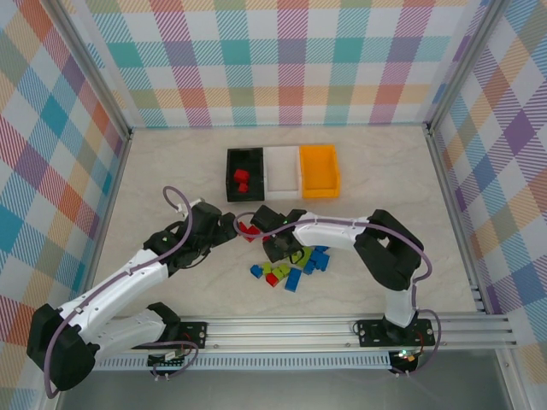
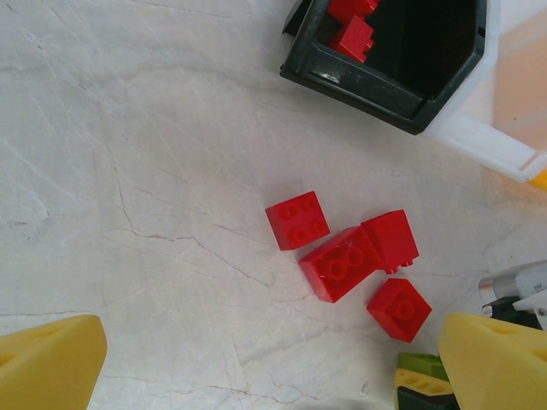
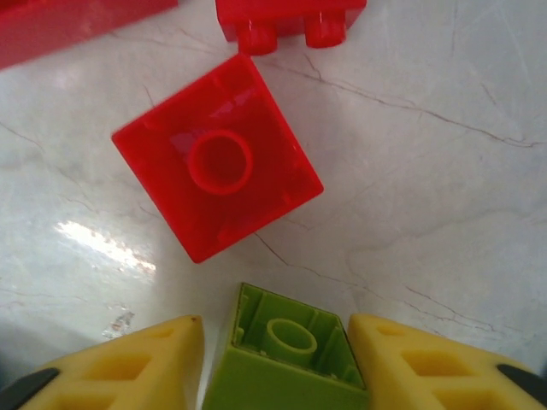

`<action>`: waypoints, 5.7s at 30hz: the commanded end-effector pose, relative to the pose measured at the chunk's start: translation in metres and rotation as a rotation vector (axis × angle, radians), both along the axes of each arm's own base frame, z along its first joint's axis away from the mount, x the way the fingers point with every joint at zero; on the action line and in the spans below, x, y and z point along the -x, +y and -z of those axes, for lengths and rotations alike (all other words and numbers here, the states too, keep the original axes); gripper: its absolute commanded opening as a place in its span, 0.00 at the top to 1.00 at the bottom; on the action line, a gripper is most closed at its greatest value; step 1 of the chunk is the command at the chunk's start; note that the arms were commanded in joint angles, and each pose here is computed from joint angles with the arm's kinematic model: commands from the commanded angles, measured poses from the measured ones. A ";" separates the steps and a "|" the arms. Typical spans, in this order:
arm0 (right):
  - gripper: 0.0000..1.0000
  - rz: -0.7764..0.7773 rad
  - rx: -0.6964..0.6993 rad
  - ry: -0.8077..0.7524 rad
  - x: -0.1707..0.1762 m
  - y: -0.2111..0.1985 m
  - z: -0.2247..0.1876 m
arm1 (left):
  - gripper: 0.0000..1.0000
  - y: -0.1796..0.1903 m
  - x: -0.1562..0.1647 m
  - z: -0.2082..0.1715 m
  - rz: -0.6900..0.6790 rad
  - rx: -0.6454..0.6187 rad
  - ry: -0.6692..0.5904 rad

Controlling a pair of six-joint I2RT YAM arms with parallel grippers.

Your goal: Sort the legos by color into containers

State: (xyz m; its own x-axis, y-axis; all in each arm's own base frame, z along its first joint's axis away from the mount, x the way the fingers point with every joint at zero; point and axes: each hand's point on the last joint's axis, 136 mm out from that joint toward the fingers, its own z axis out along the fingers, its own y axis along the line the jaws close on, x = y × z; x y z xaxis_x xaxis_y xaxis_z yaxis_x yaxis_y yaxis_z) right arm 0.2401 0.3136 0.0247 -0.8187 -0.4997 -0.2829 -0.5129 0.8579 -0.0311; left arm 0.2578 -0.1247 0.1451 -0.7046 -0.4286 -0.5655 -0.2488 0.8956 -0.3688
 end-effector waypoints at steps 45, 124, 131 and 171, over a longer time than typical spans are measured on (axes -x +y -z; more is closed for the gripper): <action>0.53 0.300 -0.280 -0.133 -0.233 0.009 -0.067 | 0.02 -0.054 0.031 0.023 0.350 0.076 0.177; 0.41 0.545 -0.387 -0.315 -0.066 -0.160 -0.141 | 0.69 -0.191 -0.214 0.008 0.305 -0.397 0.003; 0.41 0.529 -0.396 -0.300 -0.059 -0.160 -0.137 | 0.66 -0.193 -0.238 0.034 0.253 -0.378 0.031; 0.33 -0.027 -0.225 0.069 -0.041 0.029 -0.010 | 0.00 0.023 0.010 0.023 -0.081 -0.165 0.136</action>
State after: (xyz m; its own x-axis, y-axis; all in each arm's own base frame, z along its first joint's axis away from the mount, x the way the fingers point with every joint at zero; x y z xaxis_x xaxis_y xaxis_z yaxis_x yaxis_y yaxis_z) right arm 0.2813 0.3356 0.0363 -0.8476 -0.4135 -0.3326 -0.4978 0.8367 0.2283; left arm 0.2520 -0.1115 0.1232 -0.7602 -0.3551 -0.5440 -0.3150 0.9338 -0.1694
